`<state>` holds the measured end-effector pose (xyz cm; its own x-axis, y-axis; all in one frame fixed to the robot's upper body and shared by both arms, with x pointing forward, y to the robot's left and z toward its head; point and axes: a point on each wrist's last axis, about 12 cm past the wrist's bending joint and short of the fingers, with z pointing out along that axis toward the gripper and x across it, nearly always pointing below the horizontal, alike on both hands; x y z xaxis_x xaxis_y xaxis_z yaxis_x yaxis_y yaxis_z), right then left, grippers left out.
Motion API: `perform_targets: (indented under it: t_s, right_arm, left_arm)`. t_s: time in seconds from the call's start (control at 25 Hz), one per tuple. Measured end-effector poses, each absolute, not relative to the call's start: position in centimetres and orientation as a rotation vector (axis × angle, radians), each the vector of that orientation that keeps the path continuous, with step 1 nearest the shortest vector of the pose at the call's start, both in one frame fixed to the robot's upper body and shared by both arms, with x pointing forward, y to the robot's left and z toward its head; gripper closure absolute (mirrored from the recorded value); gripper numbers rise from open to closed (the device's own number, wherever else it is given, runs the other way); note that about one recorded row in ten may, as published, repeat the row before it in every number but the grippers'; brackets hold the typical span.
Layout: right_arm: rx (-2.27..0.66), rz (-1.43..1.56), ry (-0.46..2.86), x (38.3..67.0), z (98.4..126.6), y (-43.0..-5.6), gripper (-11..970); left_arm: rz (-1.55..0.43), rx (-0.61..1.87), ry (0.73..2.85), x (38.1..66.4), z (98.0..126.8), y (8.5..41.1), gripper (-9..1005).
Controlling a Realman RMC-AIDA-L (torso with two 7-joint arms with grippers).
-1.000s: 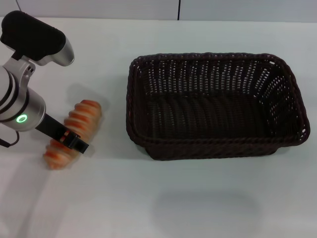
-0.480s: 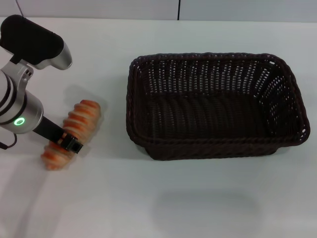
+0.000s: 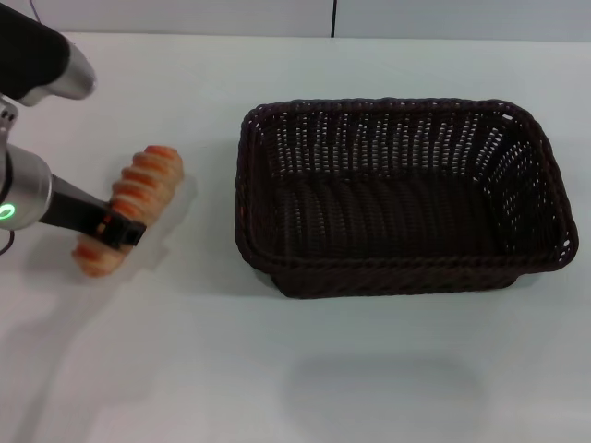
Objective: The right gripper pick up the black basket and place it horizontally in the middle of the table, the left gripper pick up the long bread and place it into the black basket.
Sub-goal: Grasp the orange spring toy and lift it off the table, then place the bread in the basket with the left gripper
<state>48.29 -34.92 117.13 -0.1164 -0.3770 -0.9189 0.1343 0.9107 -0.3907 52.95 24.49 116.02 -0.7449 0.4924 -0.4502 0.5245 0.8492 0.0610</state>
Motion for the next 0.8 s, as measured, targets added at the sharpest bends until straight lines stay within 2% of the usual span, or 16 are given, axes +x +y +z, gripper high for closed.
perform_targets:
  t_s: [0.24,0.44,0.72,0.8]
  right_arm:
    - [-0.199,-0.440,1.631,48.4,117.2,-34.8,505]
    - [-0.203,-0.438,1.625,48.6,117.3,-34.7,505]
    - [-0.207,-0.431,1.616,48.9,117.5,-34.4,505]
    - [-0.210,-0.428,1.615,49.0,117.5,-34.4,505]
  left_arm:
    - [-0.144,0.750,2.442,51.6,118.8,24.2,559]
    - [-0.235,0.836,2.314,49.8,121.7,22.4,596]
    - [-0.405,1.028,2.219,48.6,122.3,18.0,645]
    - [-0.405,1.028,2.219,48.6,122.3,18.0,658]
